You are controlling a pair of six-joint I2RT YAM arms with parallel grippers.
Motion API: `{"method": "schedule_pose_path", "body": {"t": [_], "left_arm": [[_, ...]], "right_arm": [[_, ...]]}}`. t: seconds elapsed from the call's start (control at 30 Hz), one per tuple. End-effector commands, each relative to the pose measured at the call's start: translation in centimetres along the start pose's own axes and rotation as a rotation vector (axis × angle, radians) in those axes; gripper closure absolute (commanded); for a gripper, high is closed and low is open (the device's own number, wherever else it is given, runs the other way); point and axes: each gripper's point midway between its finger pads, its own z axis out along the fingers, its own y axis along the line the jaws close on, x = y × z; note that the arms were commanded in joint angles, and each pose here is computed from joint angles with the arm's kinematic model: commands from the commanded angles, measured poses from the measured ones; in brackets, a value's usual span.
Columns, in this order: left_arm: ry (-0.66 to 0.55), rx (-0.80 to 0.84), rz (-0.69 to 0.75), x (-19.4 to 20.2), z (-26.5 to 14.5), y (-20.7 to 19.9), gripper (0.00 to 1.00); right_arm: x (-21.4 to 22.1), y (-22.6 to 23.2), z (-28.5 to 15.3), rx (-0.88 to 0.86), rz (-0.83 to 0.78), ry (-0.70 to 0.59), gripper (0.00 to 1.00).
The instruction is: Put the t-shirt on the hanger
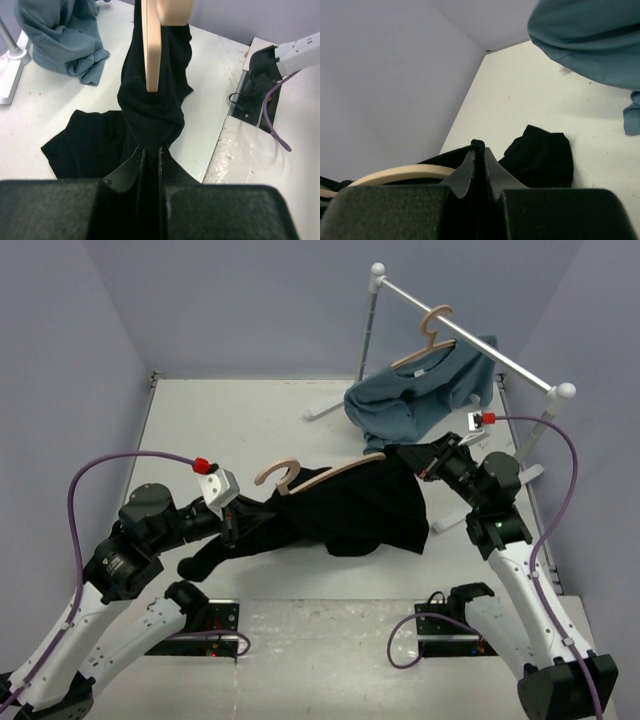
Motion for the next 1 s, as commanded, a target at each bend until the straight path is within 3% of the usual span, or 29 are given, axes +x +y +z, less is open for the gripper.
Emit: {"method": "schedule_pose_path", "body": {"t": [0.0, 0.2, 0.3, 0.43, 0.53, 0.7, 0.83, 0.9, 0.97], "left_arm": [[-0.003, 0.075, 0.047, 0.9, -0.6, -1.4, 1.0], [0.025, 0.103, 0.029, 0.3, 1.9, -0.7, 1.0], [0.006, 0.105, 0.029, -1.8, 4.1, 0.4, 1.0], [-0.055, 0.225, 0.063, -5.1, 6.4, -0.4, 1.0], [-0.056, 0.22, 0.092, -6.8, 8.0, 0.5, 1.0], [-0.14, 0.26, 0.128, -8.9, 9.1, 0.3, 1.0], [-0.189, 0.219, 0.109, -8.7, 9.1, 0.9, 1.0], [-0.176, 0.236, 0.105, -7.7, 9.2, 0.7, 1.0], [-0.149, 0.273, 0.097, -6.6, 9.6, 0.4, 1.0]], "right_arm": [[-4.7, -4.2, -1.0, 0.219, -0.114, -0.088, 1.0], [-2.6, 2.7, -0.7, -0.082, -0.21, 0.112, 1.0], [-1.4, 6.3, -0.9, -0.184, -0.296, 0.207, 0.99], [-1.2, 9.0, -1.6, -0.266, -0.362, 0.286, 0.88], [-1.0, 9.3, -2.1, -0.272, -0.404, 0.338, 0.89], [-1.0, 6.3, -1.7, -0.111, -0.392, 0.362, 0.61], [-2.3, 2.3, -1.8, 0.139, -0.372, 0.316, 0.4], [-3.4, 3.4, -2.5, 0.133, -0.389, 0.26, 0.35], [-4.1, 6.7, -3.3, 0.002, -0.433, 0.214, 0.31]]}}
